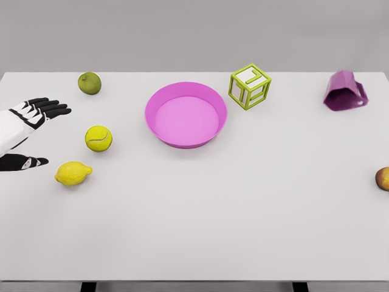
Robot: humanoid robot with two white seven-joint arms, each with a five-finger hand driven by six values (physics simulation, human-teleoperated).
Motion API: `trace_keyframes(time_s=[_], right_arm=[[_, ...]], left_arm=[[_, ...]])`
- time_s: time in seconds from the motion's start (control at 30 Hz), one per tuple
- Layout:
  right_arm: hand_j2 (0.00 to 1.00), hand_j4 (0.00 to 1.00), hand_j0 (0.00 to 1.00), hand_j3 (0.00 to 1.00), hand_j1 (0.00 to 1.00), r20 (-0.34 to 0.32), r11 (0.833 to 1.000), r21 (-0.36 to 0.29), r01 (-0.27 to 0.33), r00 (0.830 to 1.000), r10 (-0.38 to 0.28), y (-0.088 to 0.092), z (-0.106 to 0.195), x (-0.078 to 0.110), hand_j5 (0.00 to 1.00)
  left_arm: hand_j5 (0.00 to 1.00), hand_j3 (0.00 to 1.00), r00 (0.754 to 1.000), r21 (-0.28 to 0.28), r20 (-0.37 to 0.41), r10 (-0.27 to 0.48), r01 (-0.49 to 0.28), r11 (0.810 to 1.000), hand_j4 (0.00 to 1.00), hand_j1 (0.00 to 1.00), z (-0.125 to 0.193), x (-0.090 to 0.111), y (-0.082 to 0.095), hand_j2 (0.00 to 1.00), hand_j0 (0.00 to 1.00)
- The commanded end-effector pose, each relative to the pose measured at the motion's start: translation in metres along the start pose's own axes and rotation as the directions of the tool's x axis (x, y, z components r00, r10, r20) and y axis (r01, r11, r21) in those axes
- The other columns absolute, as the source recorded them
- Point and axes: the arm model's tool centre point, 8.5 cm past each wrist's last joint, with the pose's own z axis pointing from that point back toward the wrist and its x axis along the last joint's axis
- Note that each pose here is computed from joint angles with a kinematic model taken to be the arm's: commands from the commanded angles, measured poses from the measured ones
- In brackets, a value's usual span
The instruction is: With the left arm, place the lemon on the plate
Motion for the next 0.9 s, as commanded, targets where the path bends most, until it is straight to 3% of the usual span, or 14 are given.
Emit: trace_keyframes(time_s=[0.0,0.27,0.43,0.53,0.7,0.87], right_arm=[[1.00,1.00,1.00,1.00,1.00,0.001,1.000,0.000,-0.001,1.000,0.001,0.000,0.000,0.000,1.00],[1.00,1.00,1.00,1.00,1.00,-0.001,1.000,0.001,-0.001,1.000,0.001,0.000,0.000,0.000,1.00],[1.00,1.00,1.00,1.00,1.00,0.000,1.000,0.000,-0.001,1.000,0.001,0.000,0.000,0.000,1.00],[1.00,1.00,1.00,1.00,1.00,-0.001,1.000,0.001,-0.001,1.000,0.001,0.000,0.000,0.000,1.00],[1.00,1.00,1.00,1.00,1.00,-0.001,1.000,0.001,-0.001,1.000,0.001,0.000,0.000,0.000,1.00],[1.00,1.00,1.00,1.00,1.00,0.001,1.000,0.000,-0.001,1.000,0.001,0.000,0.000,0.000,1.00]], left_arm=[[1.00,1.00,1.000,0.004,0.000,0.005,-0.005,1.000,1.00,1.00,0.000,0.000,0.001,1.00,1.00],[1.00,1.00,1.000,0.009,0.006,0.026,-0.027,1.000,1.00,1.00,0.002,0.001,0.000,1.00,1.00],[1.00,1.00,0.994,0.056,0.032,0.101,-0.103,0.993,1.00,1.00,0.005,0.000,0.003,1.00,1.00],[1.00,1.00,0.980,0.013,0.045,0.192,-0.193,0.981,1.00,1.00,0.020,0.003,-0.005,1.00,1.00],[1.00,1.00,0.984,-0.004,0.039,0.174,-0.174,0.985,1.00,1.00,0.021,0.003,-0.005,1.00,1.00],[1.00,1.00,0.997,-0.094,0.013,0.076,-0.075,0.993,1.00,1.00,0.021,-0.001,-0.004,1.00,1.00]])
